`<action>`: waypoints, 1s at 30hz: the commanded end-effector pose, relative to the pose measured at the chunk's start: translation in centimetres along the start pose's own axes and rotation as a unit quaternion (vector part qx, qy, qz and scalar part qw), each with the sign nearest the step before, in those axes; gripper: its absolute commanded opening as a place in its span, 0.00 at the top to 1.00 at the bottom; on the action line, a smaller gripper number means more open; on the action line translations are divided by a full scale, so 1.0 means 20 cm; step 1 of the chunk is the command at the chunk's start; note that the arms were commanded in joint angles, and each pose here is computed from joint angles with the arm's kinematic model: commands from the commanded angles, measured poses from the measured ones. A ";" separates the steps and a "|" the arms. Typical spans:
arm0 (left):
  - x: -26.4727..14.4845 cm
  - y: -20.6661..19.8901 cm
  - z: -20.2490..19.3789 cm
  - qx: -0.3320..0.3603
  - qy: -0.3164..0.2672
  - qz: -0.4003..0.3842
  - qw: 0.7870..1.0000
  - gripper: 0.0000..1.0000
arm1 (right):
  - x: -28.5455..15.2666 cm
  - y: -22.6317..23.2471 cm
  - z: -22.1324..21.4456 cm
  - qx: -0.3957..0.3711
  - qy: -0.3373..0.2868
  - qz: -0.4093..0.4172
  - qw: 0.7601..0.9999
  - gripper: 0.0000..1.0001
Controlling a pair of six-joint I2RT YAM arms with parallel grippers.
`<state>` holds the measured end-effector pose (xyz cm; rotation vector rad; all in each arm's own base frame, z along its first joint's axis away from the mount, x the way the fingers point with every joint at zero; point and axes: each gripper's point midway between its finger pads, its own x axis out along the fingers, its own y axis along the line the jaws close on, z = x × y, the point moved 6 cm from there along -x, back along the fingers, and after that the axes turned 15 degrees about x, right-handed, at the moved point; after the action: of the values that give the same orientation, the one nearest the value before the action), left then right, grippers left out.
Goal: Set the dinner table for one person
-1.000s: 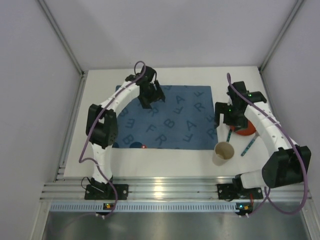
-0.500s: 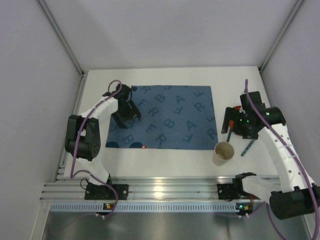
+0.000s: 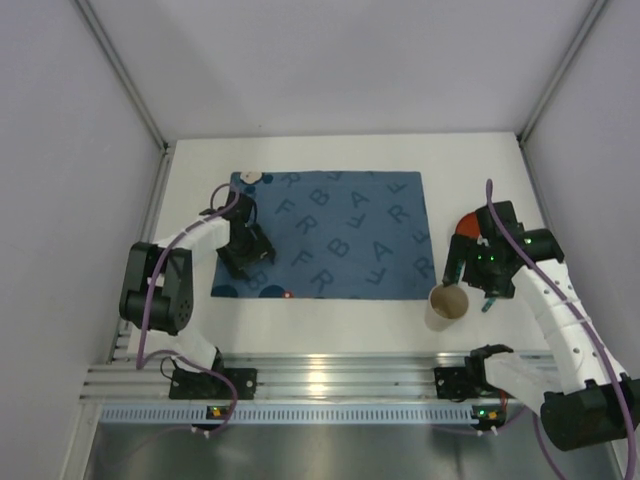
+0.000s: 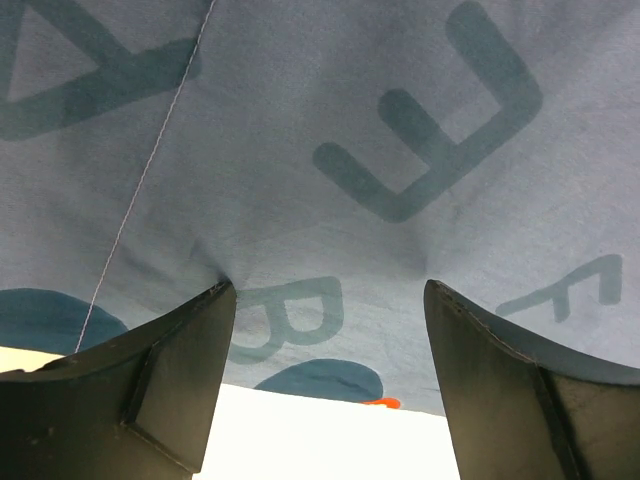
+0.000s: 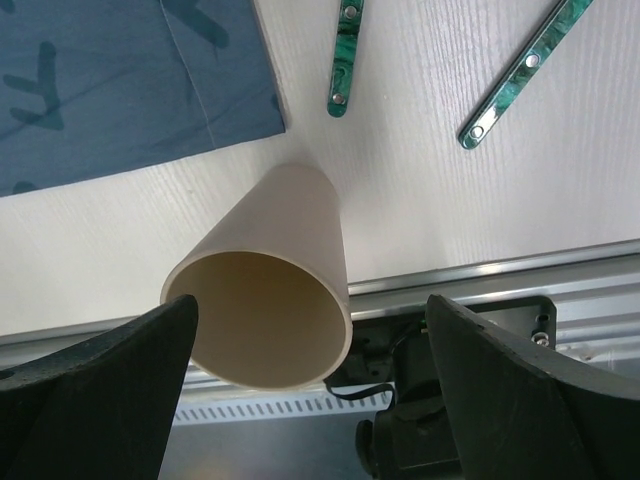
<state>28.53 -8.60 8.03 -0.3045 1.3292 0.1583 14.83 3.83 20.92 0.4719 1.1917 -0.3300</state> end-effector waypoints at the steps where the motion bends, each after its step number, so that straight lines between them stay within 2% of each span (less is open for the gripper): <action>1: 0.02 0.01 -0.04 -0.005 -0.008 -0.007 1.000 0.19 | -0.01 -0.01 0.01 0.014 -0.016 0.004 1.000 0.04; 7: 0.02 0.01 -0.13 -0.022 0.006 -0.021 1.000 0.19 | 0.01 0.01 0.01 0.013 -0.009 0.010 1.000 0.05; 14: -0.04 0.00 -0.10 -0.019 -0.003 -0.021 1.000 0.19 | 0.03 0.01 0.01 0.014 -0.007 0.010 1.000 0.06; 23: -0.10 -0.01 -0.10 -0.026 -0.015 -0.028 0.999 0.19 | 0.05 0.00 -0.03 0.029 -0.005 0.012 1.000 0.17; 24: -0.11 -0.01 -0.10 -0.025 -0.016 -0.027 0.999 0.19 | 0.05 -0.01 -0.03 0.031 -0.004 0.013 0.999 0.28; 26: -0.12 -0.01 -0.09 -0.024 -0.019 -0.026 0.999 0.19 | 0.06 -0.01 -0.04 0.031 -0.003 0.011 0.999 0.40; 28: -0.14 -0.02 -0.06 -0.023 -0.025 -0.027 0.999 0.19 | 0.08 -0.02 -0.05 0.031 0.003 0.009 0.999 0.49; 30: -0.17 -0.04 -0.03 -0.022 -0.033 -0.032 0.999 0.19 | 0.11 -0.02 -0.07 0.031 0.016 0.009 0.999 0.50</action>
<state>26.20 -9.08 8.88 -0.3630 1.3170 0.1597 13.96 4.05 18.79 0.5110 1.2243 -0.3556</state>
